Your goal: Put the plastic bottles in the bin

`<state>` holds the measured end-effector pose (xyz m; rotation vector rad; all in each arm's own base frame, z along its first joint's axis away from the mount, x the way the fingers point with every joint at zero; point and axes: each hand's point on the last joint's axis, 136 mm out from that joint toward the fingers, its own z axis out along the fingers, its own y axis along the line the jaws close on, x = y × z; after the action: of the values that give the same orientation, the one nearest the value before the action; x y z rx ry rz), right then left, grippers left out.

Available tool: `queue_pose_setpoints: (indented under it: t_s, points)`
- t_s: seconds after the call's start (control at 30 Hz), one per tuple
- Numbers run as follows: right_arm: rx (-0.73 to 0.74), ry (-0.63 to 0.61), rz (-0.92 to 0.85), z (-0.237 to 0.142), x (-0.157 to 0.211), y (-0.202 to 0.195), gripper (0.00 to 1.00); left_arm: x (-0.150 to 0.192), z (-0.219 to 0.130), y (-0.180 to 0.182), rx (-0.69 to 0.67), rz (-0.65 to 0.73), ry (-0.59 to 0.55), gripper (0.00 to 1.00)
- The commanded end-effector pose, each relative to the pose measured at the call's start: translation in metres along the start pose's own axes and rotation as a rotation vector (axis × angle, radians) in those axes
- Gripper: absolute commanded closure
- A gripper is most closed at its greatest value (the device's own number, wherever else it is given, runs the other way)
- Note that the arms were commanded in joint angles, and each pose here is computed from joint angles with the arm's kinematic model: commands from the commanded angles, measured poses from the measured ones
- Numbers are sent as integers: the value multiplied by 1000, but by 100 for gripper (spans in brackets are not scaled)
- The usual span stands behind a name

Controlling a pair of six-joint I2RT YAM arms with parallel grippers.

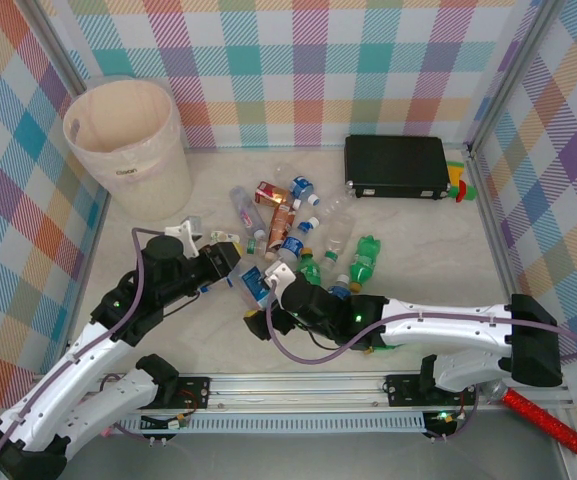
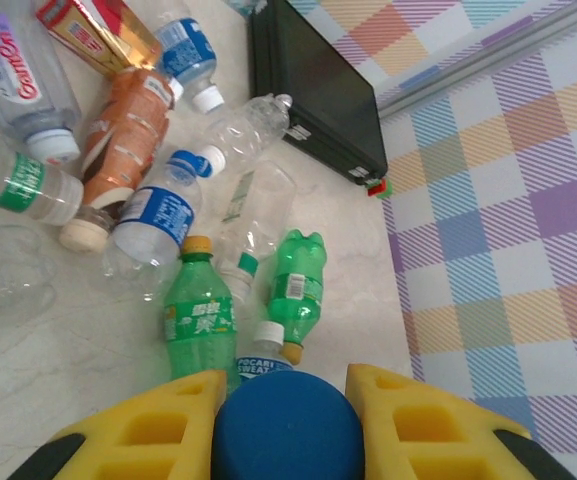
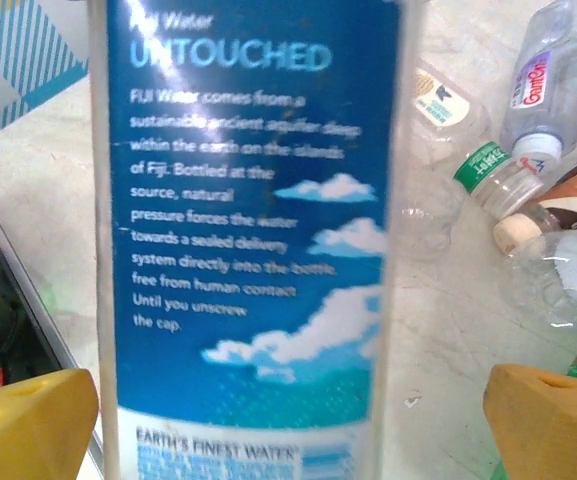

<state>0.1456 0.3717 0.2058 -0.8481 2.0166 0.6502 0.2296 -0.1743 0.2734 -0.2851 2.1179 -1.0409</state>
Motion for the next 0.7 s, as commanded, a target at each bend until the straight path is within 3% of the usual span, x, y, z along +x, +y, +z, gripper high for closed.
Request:
queue_pose_setpoints:
  t_s: [0.0,0.27,0.47,0.67]
  points:
    - [16,-97,28,-16,-24,-5,1,-21,-18,-8,-39,67,-78,98]
    - [31,-175,45,-36,-25,-18,1,-94,-56,0,-348,251,-331,98]
    - [32,-240,17,-52,-35,-24,1,-159,-79,-24,-538,418,-515,99]
    - [12,-297,-1,-70,-40,-28,1,-225,-95,-51,-671,466,-667,99]
